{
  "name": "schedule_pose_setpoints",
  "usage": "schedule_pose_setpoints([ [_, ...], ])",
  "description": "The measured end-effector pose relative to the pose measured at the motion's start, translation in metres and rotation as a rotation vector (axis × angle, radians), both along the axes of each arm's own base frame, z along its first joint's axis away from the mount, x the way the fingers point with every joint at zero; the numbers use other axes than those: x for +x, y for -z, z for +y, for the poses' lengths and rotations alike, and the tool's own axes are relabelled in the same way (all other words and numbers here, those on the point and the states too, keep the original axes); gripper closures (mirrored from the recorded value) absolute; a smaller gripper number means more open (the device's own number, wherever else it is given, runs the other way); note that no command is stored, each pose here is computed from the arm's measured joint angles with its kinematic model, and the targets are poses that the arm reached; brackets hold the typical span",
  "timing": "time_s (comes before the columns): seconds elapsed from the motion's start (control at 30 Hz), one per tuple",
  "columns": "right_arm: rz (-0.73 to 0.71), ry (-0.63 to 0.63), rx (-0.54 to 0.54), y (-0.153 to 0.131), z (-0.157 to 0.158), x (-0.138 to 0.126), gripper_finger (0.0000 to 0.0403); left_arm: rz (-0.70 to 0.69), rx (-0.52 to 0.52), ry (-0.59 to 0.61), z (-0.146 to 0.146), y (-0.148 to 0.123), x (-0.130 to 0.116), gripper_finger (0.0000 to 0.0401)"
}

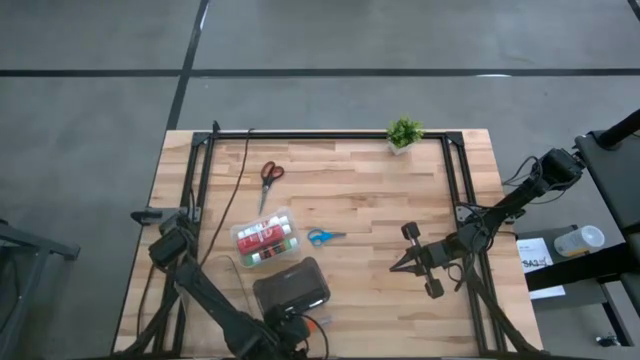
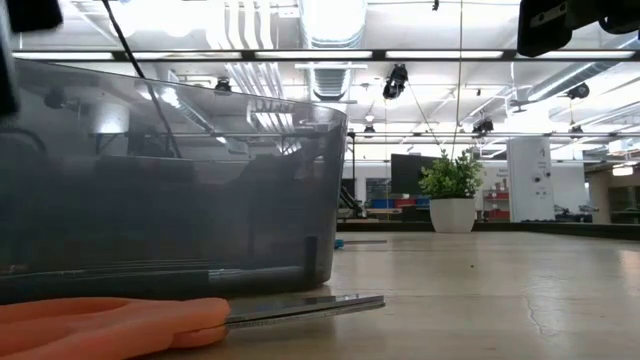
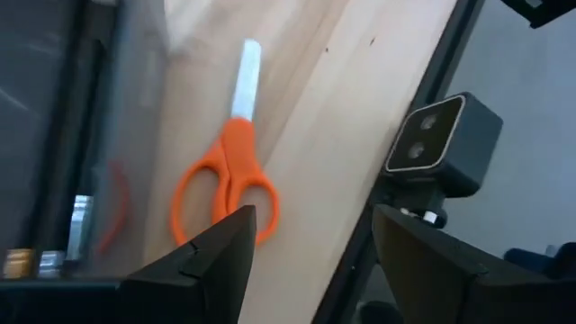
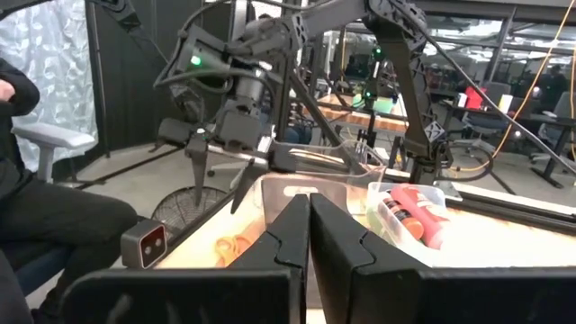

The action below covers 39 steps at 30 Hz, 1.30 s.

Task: Pick & Place Paint Supplies
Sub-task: Put the orange scissors into the bottom transparent bin

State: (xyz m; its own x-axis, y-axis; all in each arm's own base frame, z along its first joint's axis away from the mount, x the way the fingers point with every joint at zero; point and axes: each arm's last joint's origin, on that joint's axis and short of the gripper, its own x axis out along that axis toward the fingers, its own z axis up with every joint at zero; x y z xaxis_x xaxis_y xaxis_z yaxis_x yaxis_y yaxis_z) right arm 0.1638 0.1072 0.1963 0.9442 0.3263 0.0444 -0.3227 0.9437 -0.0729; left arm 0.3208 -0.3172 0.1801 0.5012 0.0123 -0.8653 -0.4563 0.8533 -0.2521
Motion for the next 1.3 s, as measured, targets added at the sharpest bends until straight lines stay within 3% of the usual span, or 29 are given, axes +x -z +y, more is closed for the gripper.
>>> schedule_pose_setpoints([
  [0.2, 0.000, 0.000, 0.000, 0.000, 0.000, 0.000, 0.0395, 0.004, 0.078, -0.001, 0.002, -0.018, 0.000, 0.0169],
  [0.4, 0.000, 0.000, 0.000, 0.000, 0.000, 0.000, 0.0395, 0.052, -0.086, -0.160, -0.004, -0.028, -0.003, 0.0169],
  [0.53, 0.000, 0.000, 0.000, 0.000, 0.000, 0.000, 0.0395, 0.010, -0.178, -0.258, -0.015, -0.026, -0.010, 0.0169],
  [0.73, 0.000, 0.000, 0.000, 0.000, 0.000, 0.000, 0.0395, -0.152, -0.173, -0.245, -0.020, -0.014, -0.006, 0.0169],
  [0.93, 0.000, 0.001, 0.000, 0.000, 0.000, 0.000, 0.0395, -0.143, -0.158, -0.151, -0.013, 0.001, 0.004, 0.0169],
  [1.3, 0.000, 0.001, 0.000, 0.000, 0.000, 0.000, 0.0395, -0.138, -0.158, -0.143, -0.011, -0.001, 0.005, 0.0168],
])
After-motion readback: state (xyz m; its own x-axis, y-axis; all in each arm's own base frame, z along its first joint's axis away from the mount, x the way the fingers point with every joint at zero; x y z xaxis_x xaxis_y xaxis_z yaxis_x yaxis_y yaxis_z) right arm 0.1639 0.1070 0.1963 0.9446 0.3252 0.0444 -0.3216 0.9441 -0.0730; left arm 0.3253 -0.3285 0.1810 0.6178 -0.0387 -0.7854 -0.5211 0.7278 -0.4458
